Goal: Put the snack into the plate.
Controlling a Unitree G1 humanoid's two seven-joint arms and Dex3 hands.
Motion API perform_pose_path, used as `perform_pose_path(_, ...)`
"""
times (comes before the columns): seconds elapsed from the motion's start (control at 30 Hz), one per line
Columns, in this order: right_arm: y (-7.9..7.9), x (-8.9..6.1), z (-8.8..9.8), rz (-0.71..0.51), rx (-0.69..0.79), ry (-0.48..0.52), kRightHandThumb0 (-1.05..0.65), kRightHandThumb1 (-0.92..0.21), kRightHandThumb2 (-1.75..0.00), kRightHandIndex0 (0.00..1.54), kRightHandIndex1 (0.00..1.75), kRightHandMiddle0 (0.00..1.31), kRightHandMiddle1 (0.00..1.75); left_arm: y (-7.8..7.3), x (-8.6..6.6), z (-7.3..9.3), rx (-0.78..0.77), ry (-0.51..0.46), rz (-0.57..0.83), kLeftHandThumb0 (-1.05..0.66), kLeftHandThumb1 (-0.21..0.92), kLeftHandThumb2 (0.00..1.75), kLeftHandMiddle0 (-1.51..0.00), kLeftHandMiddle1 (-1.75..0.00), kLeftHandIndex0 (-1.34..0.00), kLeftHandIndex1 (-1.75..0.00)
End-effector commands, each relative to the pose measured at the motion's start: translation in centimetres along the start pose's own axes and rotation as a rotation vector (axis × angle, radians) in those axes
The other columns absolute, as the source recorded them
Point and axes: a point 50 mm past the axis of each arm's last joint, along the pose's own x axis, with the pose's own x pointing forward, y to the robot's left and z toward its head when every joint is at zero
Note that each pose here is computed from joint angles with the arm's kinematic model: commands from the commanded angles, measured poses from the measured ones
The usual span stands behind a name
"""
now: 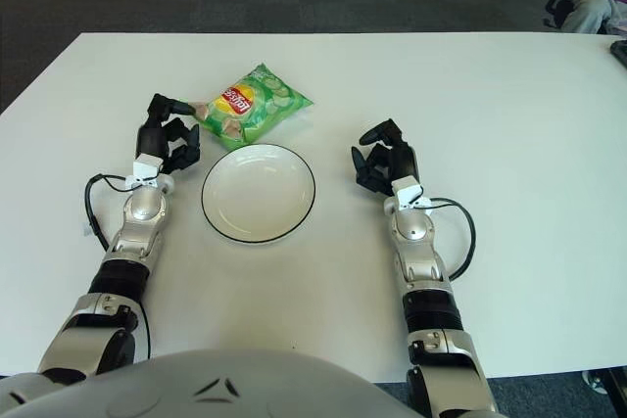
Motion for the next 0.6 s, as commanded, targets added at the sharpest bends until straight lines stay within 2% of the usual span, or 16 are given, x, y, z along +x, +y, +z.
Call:
perform_pose_path(0.0, 0.4, -1.6, -2.6, 0.033, -0.023, 0.151, -0.39, -0.66, -0.87, 0.85, 1.75, 0.37, 1.75, -0.1, 0.2, 0.7, 0.027, -0.081, 0.002, -0.38, 0.7, 0.81, -0.87, -1.75, -0.34, -1.75)
perform_pose_path(0.23, 0.2, -1.6, -2.7, 0.033, -0.025, 0.153, -0.39, -0.65, -0.87, 0.85, 1.75, 0.37, 1.75, 0.1, 2.2, 4.0, 0.063, -0.268, 0.0, -0.38, 0.71, 0.8, -0.86, -1.75, -0.33, -1.75)
perform_pose_path(0.57, -0.2, -1.6, -2.8, 0.036, -0.031, 0.152, -0.39, -0.65, -0.88, 0.85, 1.75, 0.37, 1.75, -0.4, 3.8, 6.7, 0.105, -0.404, 0.034, -0.38, 0.72, 0.75, -0.8, -1.75, -0.35, -1.71)
